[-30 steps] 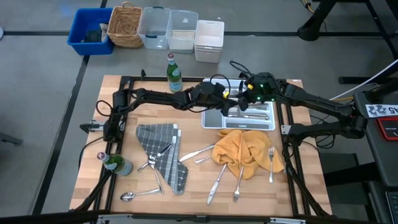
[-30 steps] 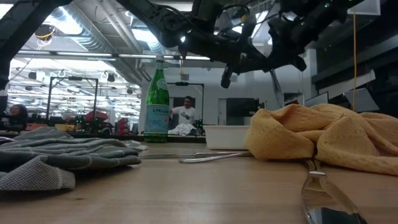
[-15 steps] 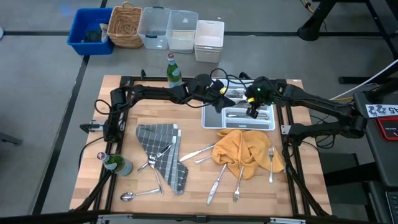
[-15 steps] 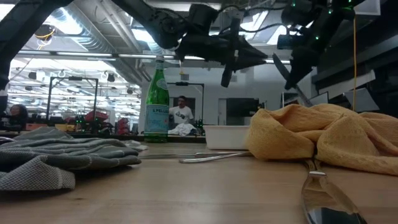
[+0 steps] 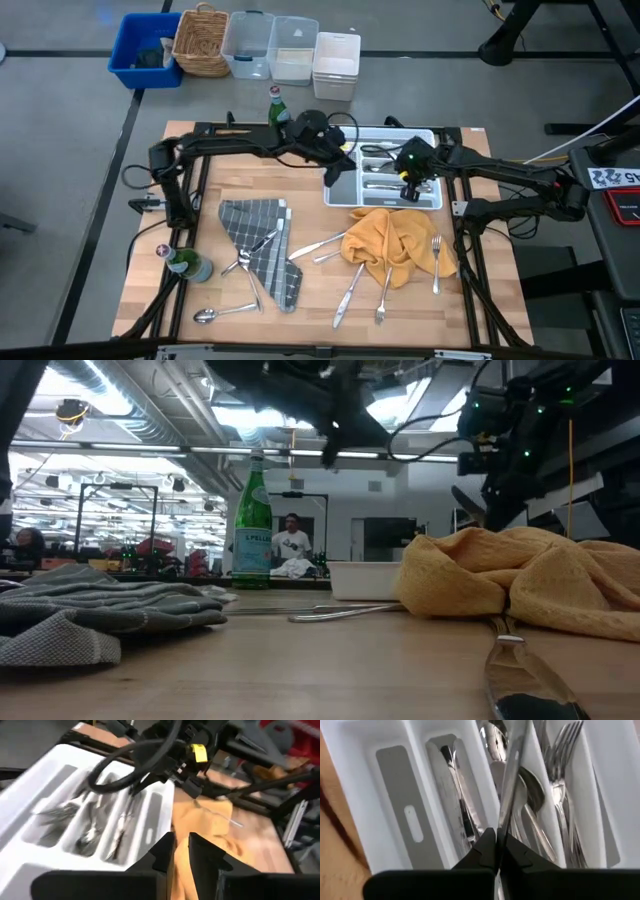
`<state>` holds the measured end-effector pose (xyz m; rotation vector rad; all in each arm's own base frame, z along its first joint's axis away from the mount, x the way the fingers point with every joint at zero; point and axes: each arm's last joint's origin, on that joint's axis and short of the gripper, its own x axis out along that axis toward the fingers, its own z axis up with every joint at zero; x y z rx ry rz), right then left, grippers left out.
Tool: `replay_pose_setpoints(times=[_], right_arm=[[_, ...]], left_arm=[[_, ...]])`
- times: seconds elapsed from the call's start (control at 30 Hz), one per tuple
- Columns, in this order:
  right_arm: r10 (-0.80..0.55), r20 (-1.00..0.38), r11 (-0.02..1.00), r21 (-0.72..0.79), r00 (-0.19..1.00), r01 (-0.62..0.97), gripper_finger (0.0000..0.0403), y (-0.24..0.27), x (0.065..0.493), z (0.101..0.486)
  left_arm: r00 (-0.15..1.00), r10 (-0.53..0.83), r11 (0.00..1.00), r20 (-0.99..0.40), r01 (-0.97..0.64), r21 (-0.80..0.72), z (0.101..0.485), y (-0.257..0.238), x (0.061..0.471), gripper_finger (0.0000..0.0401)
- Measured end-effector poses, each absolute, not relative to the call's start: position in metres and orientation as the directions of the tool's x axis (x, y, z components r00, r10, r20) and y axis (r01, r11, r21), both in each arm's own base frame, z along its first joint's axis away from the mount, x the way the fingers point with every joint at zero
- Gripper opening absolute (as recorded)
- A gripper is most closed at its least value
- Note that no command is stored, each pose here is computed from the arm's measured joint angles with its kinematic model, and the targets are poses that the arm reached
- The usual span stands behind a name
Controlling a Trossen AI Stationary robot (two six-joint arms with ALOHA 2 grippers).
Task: Sort silverware
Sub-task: Put the silver knife into the cutlery tray, then put the silver fork into the cutlery tray
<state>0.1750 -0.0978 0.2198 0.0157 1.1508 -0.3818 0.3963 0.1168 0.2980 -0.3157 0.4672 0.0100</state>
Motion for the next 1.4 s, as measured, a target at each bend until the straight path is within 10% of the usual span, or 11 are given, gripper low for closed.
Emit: replay_pose_setpoints(times=[0.83,1.17,1.4], right_arm=[[-0.257,-0.874,0.943,-0.134,0.412,0.304,0.0031,-0.095,0.174,0.193],[-0.221,-0.915,0.856,-0.016,0.338,0.517,0.0031,-0.096,0.174,0.244],[0.010,-0.934,0.619,0.286,0.356,0.732,0.0030,-0.085,0.168,0.282]], left_arm=[[0.725,0.220,0.947,-0.652,-0.319,-0.036,0.408,0.056,0.219,0.0045],[0.689,0.166,0.965,-0.705,-0.261,-0.028,0.409,0.035,0.201,0.0045],[0.731,0.207,0.966,-0.651,-0.257,0.018,0.422,0.030,0.173,0.0045]])
